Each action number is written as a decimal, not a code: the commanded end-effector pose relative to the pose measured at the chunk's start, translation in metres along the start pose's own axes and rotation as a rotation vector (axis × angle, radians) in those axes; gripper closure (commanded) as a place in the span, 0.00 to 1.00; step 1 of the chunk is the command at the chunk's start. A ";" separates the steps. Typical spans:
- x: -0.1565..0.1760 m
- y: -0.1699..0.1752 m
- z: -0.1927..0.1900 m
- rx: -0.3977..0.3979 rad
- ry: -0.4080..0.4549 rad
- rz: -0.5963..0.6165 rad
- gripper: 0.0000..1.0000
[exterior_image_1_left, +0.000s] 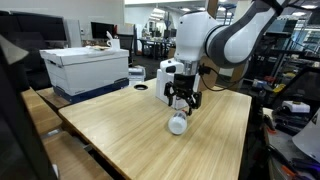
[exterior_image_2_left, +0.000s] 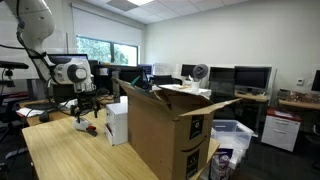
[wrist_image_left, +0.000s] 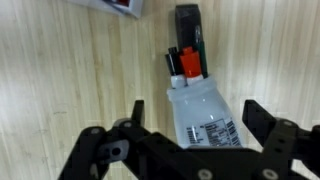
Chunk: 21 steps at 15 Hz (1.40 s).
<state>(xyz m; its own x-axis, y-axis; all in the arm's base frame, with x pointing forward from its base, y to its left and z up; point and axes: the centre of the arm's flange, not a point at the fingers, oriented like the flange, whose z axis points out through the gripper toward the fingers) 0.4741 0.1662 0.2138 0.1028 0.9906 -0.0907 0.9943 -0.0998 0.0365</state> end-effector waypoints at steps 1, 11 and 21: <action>-0.005 0.007 0.010 -0.020 -0.001 -0.032 0.00; -0.015 0.015 0.029 -0.011 -0.024 -0.043 0.00; -0.007 0.006 0.045 0.031 -0.033 -0.041 0.00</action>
<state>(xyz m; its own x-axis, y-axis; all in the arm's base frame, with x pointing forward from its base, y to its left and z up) 0.4812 0.1539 0.1719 0.0667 0.9898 -0.1255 0.9977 -0.0679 -0.0052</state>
